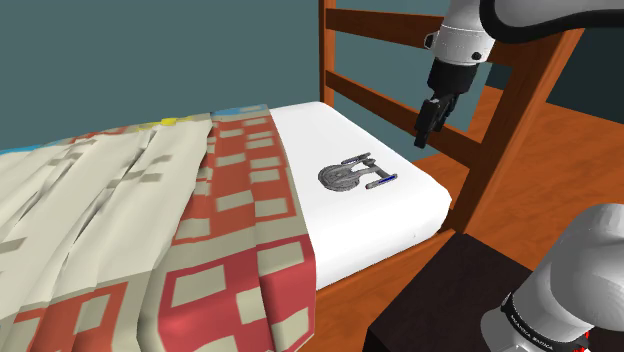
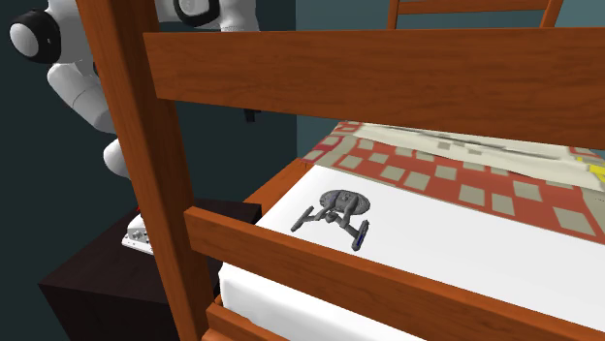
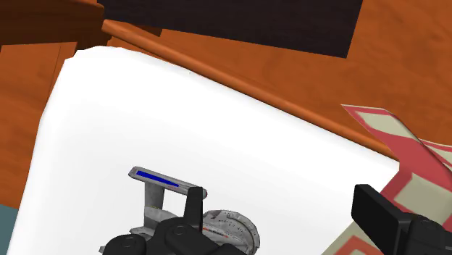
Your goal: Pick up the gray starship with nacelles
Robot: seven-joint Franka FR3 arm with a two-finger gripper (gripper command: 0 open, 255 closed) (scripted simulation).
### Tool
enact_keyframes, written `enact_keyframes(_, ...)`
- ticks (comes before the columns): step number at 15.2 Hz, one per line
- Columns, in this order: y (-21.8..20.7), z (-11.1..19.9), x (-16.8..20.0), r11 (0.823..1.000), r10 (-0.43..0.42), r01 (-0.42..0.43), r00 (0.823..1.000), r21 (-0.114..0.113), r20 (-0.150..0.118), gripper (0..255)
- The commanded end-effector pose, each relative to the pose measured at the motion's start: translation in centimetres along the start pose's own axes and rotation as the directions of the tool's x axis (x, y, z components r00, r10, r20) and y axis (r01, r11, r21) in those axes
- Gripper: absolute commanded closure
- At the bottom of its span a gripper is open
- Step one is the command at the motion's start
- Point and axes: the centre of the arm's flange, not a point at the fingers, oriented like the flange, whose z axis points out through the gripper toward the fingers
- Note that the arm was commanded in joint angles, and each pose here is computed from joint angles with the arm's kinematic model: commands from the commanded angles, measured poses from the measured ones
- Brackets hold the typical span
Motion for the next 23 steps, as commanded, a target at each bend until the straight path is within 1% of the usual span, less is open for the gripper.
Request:
enact_keyframes(1,0.0,0.0,0.0,1.0,0.0,0.0,1.0,0.0,0.0,0)
enact_keyframes(23,11.7,18.8,18.2,0.994,0.088,-0.088,0.996,-0.06,-0.006,0)
